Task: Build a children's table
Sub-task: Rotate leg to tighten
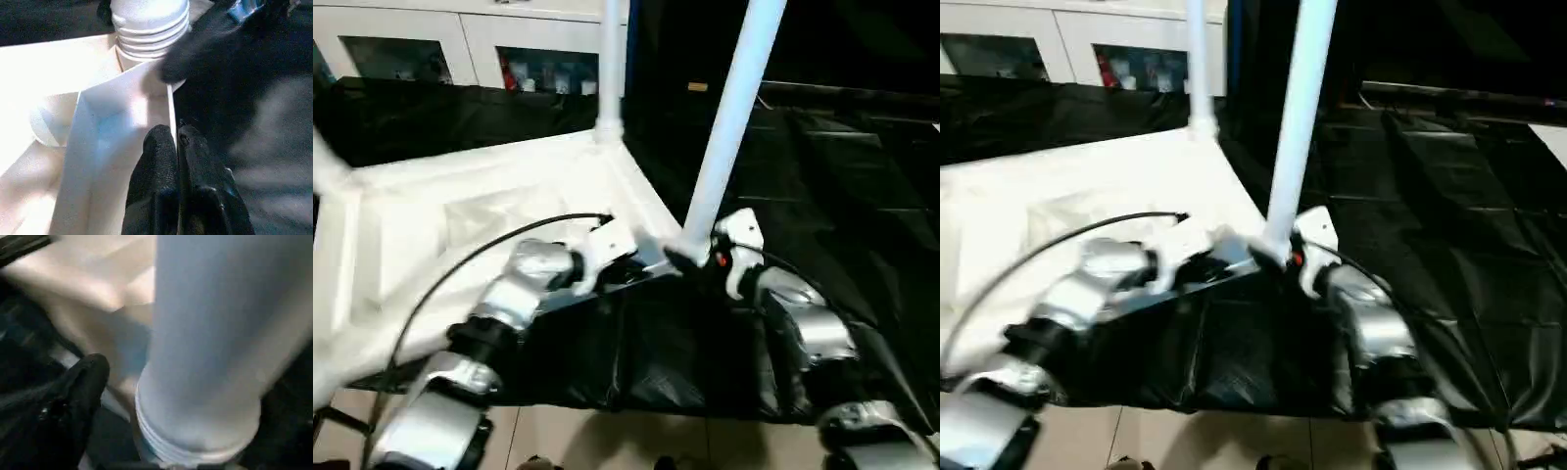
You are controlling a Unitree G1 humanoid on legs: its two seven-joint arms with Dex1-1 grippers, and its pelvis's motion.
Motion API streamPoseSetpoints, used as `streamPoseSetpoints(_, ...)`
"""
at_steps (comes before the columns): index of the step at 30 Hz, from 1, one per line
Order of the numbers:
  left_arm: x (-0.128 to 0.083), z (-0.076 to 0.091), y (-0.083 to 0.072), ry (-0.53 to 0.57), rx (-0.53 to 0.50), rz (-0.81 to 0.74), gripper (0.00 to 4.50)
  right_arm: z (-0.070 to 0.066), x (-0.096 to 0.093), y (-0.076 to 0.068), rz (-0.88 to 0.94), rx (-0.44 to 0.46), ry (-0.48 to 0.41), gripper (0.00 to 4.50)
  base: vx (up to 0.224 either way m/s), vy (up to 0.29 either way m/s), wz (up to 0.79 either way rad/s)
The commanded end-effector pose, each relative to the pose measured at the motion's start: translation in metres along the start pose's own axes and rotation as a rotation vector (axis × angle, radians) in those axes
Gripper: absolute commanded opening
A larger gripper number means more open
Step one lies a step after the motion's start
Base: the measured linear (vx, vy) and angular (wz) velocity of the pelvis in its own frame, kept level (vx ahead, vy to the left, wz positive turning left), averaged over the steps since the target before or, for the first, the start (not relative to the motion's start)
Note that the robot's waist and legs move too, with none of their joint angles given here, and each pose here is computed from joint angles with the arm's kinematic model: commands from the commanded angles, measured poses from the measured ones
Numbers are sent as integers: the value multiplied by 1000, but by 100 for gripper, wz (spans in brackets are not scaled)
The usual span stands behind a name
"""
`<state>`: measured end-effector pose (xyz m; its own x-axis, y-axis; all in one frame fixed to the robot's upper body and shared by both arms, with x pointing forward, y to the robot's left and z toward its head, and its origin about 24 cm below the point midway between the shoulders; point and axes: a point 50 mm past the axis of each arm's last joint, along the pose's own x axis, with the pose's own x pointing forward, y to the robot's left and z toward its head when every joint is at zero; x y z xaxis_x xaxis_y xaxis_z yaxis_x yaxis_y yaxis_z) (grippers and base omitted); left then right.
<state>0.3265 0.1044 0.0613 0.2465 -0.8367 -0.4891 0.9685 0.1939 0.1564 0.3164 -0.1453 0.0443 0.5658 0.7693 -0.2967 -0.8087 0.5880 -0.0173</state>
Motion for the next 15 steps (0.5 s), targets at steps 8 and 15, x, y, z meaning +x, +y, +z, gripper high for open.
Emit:
streamPoseSetpoints(8,-11,4,-11,-46,55,-193,0,0,-22,10,313,-67,83,438,0,0,0)
streamPoseSetpoints(15,-20,0,-14,-36,60,-256,0,1,-25,11,359,-55,93,370,0,0,0)
